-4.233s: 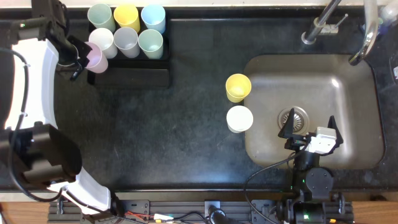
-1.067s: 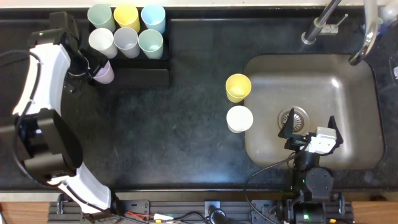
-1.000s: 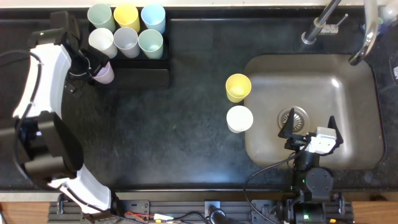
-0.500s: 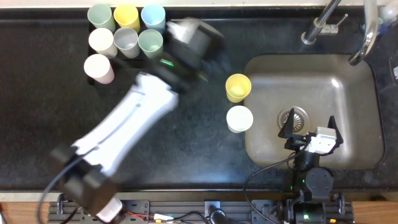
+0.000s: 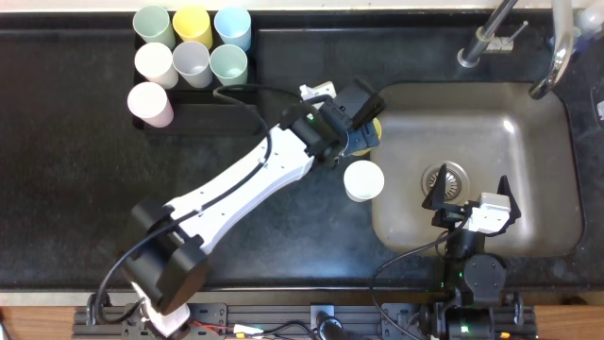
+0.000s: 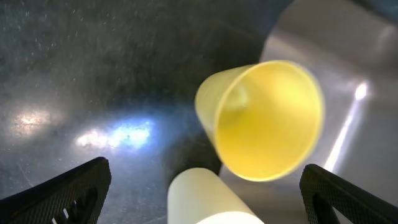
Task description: Store Cups
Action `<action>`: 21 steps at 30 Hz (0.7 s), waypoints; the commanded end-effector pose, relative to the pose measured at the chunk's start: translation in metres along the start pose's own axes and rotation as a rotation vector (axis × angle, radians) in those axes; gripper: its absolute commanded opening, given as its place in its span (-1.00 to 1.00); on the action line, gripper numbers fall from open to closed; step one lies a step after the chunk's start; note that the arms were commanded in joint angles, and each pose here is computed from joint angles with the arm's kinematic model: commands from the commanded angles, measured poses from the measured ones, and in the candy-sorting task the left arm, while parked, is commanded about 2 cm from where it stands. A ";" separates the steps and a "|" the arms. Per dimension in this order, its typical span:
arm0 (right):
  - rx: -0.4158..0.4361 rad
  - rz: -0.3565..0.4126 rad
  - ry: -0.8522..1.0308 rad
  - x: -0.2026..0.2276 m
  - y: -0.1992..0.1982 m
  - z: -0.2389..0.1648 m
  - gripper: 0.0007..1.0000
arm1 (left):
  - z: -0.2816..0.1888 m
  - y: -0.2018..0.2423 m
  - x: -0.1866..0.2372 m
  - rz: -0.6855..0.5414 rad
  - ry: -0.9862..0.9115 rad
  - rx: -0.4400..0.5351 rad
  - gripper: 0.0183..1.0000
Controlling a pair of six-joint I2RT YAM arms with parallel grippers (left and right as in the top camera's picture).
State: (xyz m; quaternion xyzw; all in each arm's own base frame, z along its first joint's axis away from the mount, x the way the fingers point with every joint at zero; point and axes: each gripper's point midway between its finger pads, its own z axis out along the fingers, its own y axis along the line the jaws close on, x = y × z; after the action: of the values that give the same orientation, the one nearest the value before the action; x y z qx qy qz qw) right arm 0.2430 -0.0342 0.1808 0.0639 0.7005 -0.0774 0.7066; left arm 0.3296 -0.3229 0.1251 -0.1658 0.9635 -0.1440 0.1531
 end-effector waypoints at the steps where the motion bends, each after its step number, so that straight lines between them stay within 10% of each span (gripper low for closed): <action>1: 0.008 -0.003 0.000 0.004 -0.002 0.000 1.00 | 0.015 0.008 0.006 -0.022 0.039 -0.040 1.00; 15: 0.008 -0.003 0.000 0.004 -0.002 0.000 1.00 | 0.034 0.015 0.000 -0.043 0.043 -0.068 1.00; 16: 0.008 -0.003 0.000 0.004 -0.002 0.000 1.00 | 0.034 0.015 -0.001 -0.043 0.040 -0.068 0.77; 18: 0.008 -0.003 0.000 0.004 -0.002 0.000 1.00 | 0.035 0.015 -0.003 -0.045 0.031 -0.066 -0.40; 21: 0.008 -0.003 0.000 0.004 -0.002 0.000 1.00 | 0.037 0.013 -0.004 -0.045 0.027 -0.061 -0.88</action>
State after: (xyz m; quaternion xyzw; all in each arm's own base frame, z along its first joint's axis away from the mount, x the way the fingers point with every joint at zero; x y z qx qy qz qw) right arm 0.2430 -0.0342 0.1807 0.0639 0.7006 -0.0774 0.7064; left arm 0.3384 -0.3187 0.0938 -0.1844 0.9660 -0.1258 0.1301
